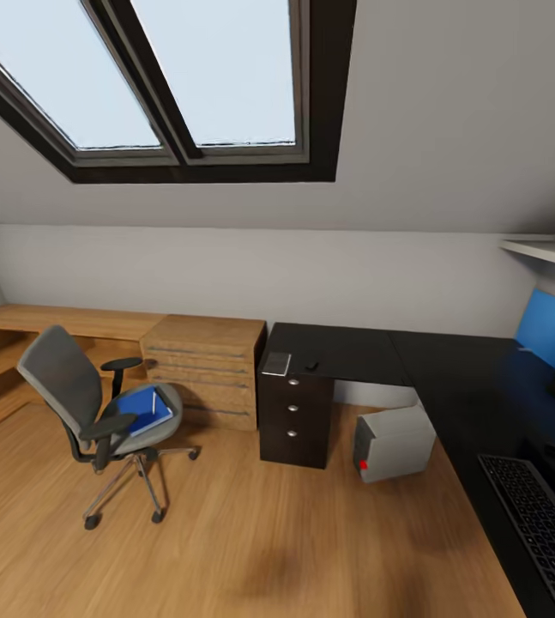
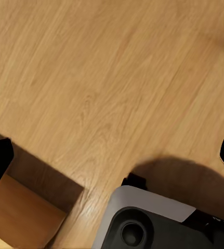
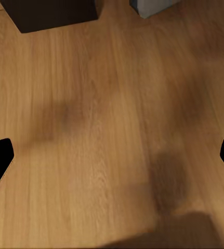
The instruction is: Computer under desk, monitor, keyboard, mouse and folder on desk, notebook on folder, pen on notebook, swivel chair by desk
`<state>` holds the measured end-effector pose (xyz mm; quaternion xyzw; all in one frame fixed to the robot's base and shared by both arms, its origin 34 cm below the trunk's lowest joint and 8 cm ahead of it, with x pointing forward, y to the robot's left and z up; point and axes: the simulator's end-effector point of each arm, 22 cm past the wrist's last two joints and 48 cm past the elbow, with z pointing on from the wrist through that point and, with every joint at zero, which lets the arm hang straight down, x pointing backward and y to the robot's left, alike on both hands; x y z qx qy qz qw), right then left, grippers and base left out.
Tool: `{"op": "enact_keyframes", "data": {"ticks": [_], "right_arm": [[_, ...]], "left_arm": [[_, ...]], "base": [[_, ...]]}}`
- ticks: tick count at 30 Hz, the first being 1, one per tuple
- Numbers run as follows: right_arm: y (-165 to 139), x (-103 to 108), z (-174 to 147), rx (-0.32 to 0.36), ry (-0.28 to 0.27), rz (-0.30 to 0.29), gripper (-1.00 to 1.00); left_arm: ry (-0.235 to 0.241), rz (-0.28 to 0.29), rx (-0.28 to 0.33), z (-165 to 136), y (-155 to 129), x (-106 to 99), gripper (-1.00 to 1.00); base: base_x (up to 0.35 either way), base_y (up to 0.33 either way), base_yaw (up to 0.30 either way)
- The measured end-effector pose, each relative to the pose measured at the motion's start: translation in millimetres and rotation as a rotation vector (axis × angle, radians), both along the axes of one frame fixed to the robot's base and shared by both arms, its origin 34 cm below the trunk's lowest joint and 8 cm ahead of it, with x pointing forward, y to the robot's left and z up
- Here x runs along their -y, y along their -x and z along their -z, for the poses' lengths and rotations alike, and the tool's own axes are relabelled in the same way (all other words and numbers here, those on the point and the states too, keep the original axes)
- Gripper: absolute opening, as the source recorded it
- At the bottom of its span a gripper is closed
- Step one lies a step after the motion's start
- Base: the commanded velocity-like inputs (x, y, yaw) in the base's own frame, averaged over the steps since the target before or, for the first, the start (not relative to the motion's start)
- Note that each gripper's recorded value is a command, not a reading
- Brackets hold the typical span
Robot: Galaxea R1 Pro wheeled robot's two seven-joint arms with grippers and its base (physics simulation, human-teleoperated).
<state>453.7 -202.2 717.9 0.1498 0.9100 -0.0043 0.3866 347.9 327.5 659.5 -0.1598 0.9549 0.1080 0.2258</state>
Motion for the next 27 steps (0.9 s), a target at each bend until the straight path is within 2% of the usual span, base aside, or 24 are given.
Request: {"op": "enact_keyframes", "data": {"ticks": [27], "right_arm": [[1.8, 0.7, 1.2, -0.003, 0.008, -0.011, 1.0]], "left_arm": [[0.001, 0.001, -0.001, 0.2, 0.3, 0.9, 1.0]], "base": [[0.328, 0.0, 0.001]]}}
